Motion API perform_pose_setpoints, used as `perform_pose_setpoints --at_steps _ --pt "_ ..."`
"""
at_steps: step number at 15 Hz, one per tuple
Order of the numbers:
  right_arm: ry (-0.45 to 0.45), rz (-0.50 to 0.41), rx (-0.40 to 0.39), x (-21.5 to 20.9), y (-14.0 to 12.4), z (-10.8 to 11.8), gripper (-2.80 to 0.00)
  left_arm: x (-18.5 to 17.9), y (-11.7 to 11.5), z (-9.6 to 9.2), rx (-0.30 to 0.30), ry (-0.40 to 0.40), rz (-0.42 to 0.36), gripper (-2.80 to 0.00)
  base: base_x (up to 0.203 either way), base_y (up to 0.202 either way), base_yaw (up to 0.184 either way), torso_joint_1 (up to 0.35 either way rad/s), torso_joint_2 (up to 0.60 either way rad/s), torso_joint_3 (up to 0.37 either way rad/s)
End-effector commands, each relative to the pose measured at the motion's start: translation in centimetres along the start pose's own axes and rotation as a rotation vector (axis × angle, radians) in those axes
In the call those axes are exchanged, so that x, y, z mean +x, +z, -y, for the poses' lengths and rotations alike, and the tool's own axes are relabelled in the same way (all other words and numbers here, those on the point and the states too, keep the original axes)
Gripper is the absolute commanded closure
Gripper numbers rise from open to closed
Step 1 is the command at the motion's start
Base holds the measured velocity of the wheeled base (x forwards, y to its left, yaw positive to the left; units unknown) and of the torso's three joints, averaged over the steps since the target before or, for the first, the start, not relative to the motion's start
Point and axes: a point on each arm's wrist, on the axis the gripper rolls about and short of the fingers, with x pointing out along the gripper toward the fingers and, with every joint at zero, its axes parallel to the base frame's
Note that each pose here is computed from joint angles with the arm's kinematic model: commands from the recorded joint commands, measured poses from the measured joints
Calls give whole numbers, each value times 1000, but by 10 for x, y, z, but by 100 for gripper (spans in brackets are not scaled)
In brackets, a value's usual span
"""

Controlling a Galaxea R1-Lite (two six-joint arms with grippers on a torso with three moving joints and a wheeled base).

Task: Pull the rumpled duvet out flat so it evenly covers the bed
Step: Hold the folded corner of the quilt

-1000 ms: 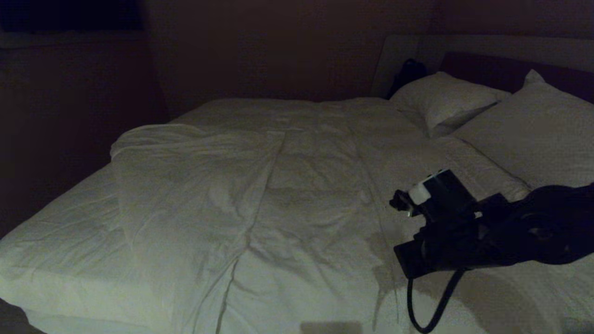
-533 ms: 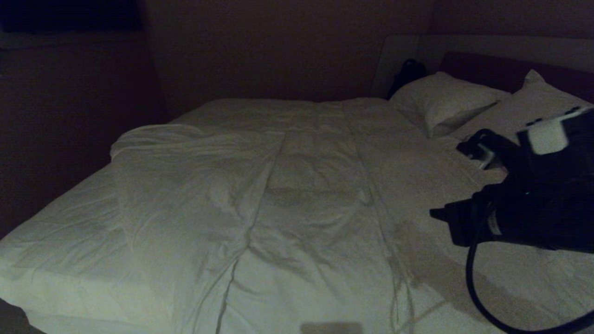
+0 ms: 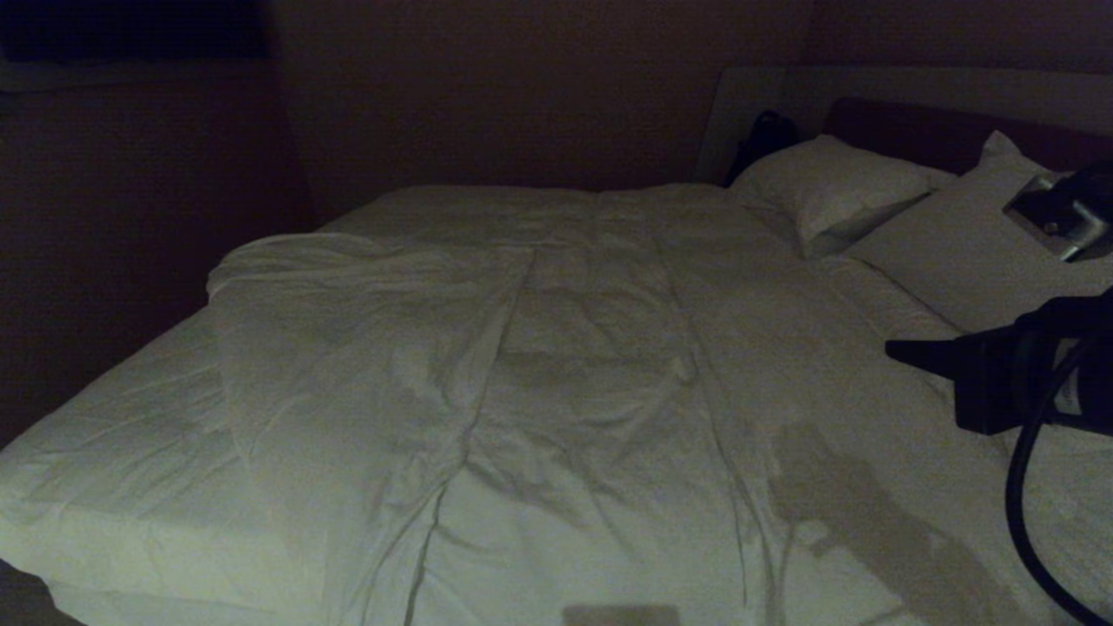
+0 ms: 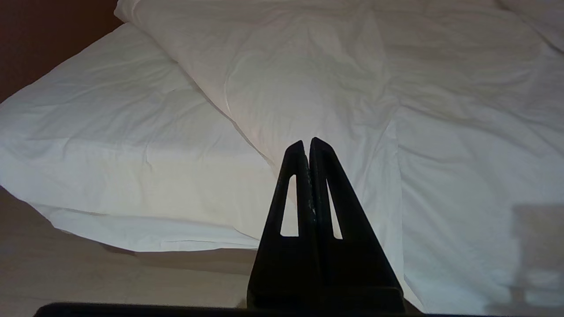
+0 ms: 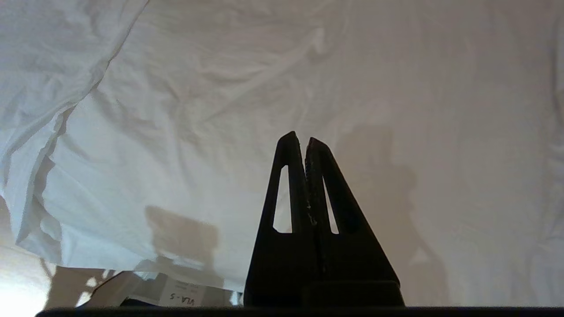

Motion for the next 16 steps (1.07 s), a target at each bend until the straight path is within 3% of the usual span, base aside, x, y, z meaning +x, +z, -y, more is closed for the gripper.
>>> perform_pose_setpoints --at_steps 1,10,16 --pt "-1 19 -7 -7 0 2 0 0 0 0 0 2 0 0 0 0 0 0 0 0" --pt "13 122 -13 -40 5 11 0 0 0 0 0 0 -1 0 0 0 0 0 0 0" --pt "13 138 -29 -46 5 12 0 0 0 0 0 0 -1 0 0 0 0 0 0 0"
